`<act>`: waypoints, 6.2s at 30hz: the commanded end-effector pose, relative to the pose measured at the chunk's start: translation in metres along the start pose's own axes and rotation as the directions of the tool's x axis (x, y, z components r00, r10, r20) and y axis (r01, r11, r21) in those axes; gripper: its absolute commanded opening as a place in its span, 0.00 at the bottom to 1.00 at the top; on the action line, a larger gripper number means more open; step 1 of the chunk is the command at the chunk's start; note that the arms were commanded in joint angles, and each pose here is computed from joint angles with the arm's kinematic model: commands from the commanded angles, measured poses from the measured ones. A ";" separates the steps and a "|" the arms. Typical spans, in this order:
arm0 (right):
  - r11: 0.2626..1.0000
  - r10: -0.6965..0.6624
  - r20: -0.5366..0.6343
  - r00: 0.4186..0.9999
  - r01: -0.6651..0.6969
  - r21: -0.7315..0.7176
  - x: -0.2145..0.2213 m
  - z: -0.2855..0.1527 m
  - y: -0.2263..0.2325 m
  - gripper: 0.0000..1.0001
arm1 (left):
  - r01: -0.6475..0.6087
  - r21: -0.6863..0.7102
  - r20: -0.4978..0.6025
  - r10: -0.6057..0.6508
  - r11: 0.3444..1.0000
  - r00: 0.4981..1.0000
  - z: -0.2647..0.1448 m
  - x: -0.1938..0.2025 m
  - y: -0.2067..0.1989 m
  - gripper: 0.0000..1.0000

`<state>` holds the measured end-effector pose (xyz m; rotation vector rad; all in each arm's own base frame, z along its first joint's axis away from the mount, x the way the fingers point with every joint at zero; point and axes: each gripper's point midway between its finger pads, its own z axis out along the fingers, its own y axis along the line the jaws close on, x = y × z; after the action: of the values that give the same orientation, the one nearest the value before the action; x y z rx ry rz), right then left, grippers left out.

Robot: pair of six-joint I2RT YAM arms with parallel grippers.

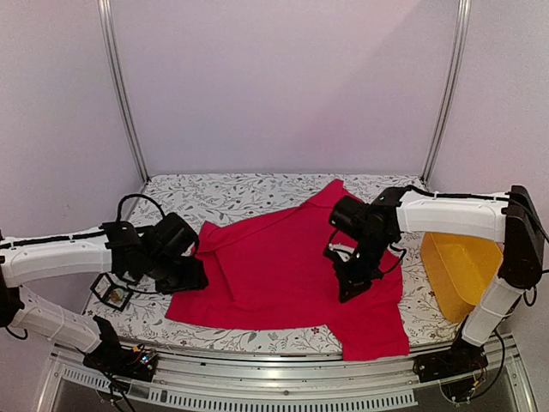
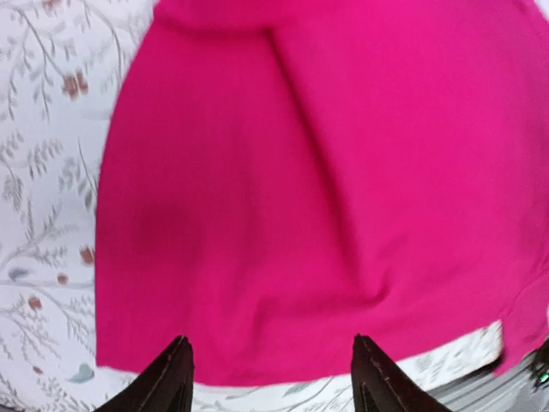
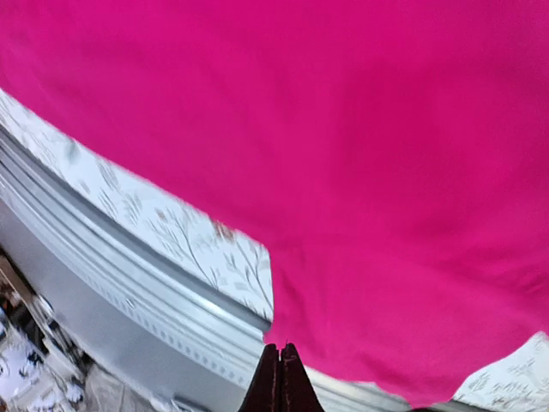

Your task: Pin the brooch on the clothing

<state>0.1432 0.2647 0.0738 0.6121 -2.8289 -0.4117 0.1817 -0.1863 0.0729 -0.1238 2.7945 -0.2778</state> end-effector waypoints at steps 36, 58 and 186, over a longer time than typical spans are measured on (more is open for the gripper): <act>0.892 0.451 0.672 0.587 -0.299 -0.338 -0.390 -0.069 -0.192 0.36 | 0.236 0.278 0.135 -0.281 0.931 0.950 0.092 -0.183 0.035 0.47; 0.884 0.438 0.724 0.532 -0.108 -0.456 -0.416 -0.118 -0.157 0.00 | 0.095 0.276 0.293 -0.178 0.956 0.939 0.057 -0.225 0.016 0.00; 0.955 0.253 0.668 0.700 -0.292 -0.055 -0.229 -0.035 -0.182 0.47 | 0.105 -0.094 0.418 -0.057 0.990 0.907 0.109 -0.363 0.044 0.00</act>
<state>0.4312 0.2024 0.0242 0.0315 -3.5640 -0.6881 0.5354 -0.1485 0.1046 -0.2207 2.3300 -0.1995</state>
